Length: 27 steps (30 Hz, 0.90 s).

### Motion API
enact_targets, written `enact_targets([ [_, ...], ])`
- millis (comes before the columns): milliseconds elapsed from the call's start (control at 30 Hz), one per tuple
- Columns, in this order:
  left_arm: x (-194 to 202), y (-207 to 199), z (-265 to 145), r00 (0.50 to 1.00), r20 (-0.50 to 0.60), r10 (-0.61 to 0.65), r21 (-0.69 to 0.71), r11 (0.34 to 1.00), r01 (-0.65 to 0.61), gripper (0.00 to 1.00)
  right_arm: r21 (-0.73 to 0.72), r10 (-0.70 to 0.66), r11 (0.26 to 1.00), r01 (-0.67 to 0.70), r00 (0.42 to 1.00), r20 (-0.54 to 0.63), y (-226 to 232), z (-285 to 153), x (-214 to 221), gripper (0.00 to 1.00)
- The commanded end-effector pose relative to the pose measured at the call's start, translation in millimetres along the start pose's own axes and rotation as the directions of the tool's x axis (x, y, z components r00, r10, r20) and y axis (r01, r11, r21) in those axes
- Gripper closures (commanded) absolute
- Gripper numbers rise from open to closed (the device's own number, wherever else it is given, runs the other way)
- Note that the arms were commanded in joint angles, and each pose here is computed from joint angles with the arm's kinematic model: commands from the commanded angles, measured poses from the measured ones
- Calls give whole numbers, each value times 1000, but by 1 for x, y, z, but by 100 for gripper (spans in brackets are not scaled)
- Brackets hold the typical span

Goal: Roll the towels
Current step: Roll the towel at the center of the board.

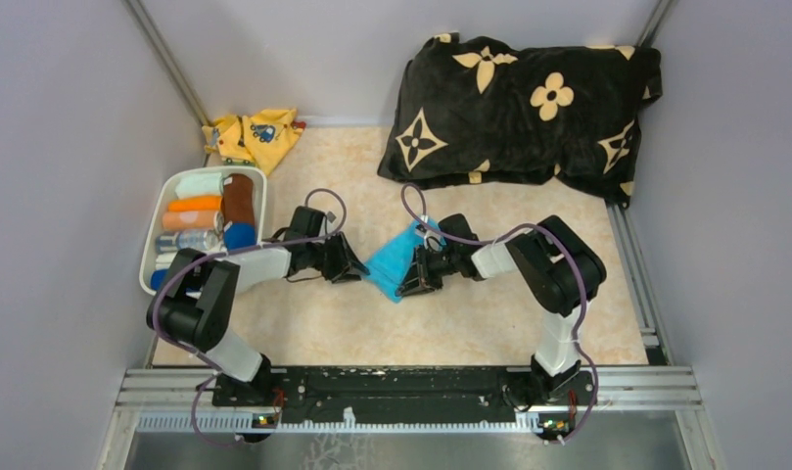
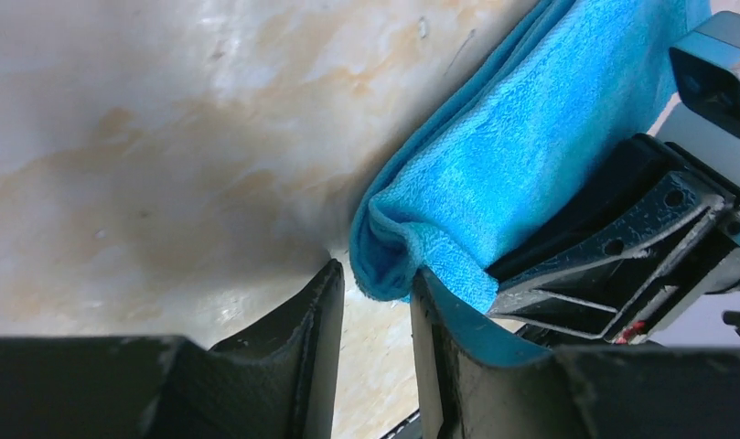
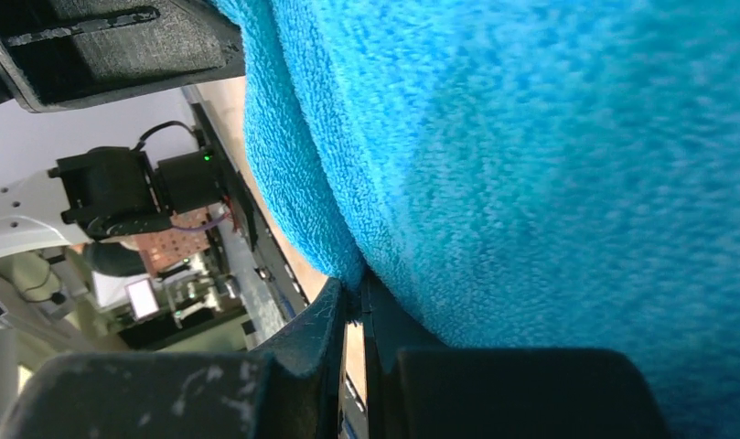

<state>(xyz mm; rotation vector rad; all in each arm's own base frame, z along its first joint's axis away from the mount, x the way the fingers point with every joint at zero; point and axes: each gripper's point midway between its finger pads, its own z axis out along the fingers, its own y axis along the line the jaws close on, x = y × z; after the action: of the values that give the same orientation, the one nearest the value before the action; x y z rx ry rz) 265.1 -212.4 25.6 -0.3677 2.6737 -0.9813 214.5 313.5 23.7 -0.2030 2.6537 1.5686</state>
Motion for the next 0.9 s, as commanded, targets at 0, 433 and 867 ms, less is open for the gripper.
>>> enact_targets([
  [0,-7,-15,10,998,10,59,14,998,-59,62,83,-125,989,121,991,46,9,-13,-16,94],
  [433,-13,-29,-15,999,44,-15,-27,1000,16,45,124,-92,989,84,994,61,-8,-9,-7,100],
  [867,-18,-67,1,990,-21,-140,93,986,142,45,88,-69,994,63,995,67,-4,-6,-9,100],
])
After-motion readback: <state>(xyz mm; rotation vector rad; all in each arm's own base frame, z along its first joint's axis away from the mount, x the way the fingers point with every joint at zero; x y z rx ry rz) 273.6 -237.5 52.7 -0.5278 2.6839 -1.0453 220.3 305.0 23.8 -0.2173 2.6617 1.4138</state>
